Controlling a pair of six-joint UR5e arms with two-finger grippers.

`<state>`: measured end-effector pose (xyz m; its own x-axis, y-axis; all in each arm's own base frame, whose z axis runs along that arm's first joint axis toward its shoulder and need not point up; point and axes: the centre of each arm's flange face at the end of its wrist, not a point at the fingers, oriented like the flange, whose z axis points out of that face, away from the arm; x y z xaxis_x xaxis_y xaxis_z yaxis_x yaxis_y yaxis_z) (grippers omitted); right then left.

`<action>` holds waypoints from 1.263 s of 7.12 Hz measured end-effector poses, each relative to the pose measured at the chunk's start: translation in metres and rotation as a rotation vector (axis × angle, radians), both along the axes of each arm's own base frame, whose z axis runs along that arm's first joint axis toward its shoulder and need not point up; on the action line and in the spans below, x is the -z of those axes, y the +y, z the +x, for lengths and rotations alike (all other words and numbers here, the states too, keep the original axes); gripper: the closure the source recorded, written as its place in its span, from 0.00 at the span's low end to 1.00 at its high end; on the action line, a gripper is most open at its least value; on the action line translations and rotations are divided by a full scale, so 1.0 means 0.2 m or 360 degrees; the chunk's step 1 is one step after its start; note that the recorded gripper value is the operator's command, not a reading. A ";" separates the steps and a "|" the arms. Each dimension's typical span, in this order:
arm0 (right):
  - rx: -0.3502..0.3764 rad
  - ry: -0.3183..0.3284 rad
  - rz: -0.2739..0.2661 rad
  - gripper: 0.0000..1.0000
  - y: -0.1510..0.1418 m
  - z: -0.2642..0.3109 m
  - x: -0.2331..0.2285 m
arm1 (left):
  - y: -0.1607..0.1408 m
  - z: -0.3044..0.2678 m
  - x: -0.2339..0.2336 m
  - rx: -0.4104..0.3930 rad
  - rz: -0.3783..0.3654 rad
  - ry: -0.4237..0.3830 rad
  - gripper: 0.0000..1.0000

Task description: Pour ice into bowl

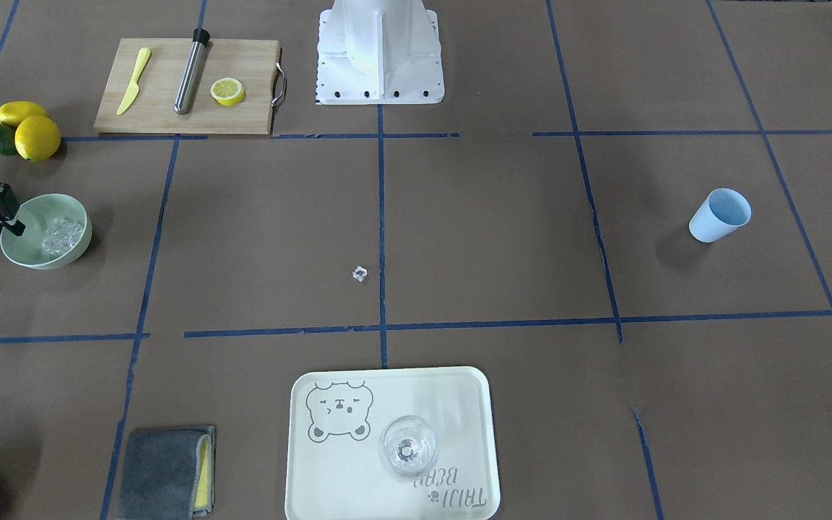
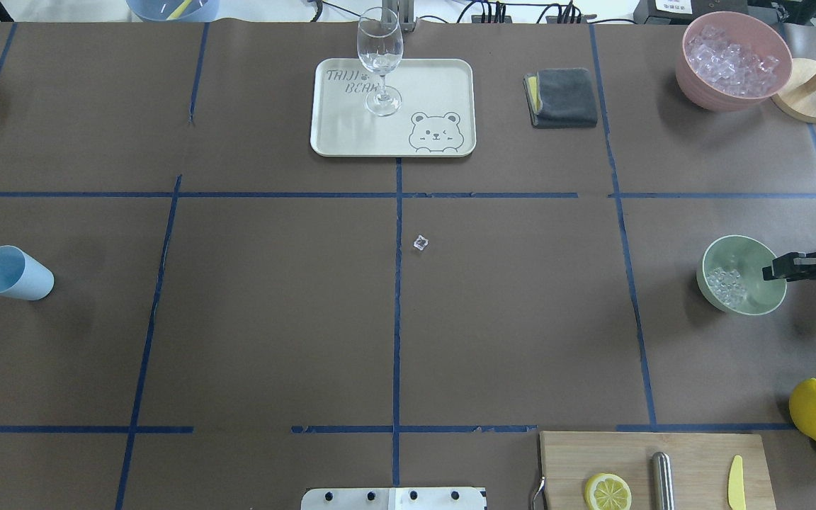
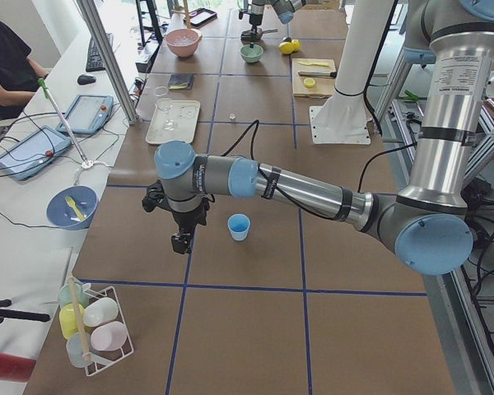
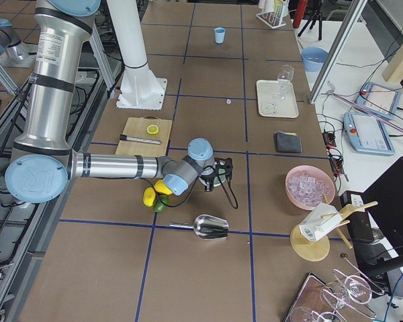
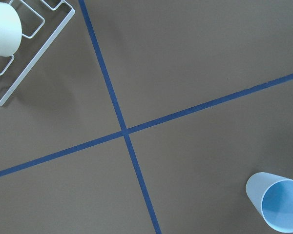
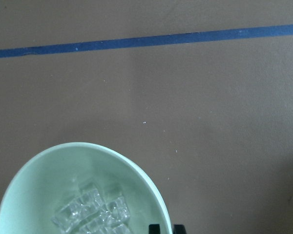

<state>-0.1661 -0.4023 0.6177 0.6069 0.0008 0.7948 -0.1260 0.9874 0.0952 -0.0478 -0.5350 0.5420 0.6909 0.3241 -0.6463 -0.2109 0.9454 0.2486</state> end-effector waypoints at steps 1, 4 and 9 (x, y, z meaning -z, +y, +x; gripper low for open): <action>0.0029 0.0004 0.0020 0.00 0.00 0.02 0.00 | 0.00 0.00 0.00 0.0001 0.0000 0.0000 0.00; 0.0166 0.0136 0.0125 0.00 -0.05 0.35 -0.04 | -0.01 0.00 0.01 0.0003 0.0006 -0.0002 0.00; 0.0285 0.0127 0.0118 0.00 -0.02 1.19 -0.17 | -0.01 -0.04 0.01 0.0021 0.0006 -0.0009 0.00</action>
<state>0.0723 -0.4062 0.6526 0.6533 -0.1693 0.7379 0.0618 0.9833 0.1709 -0.0551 -0.5368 0.5403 0.6986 0.3174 -0.6412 -0.1997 0.9471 0.2512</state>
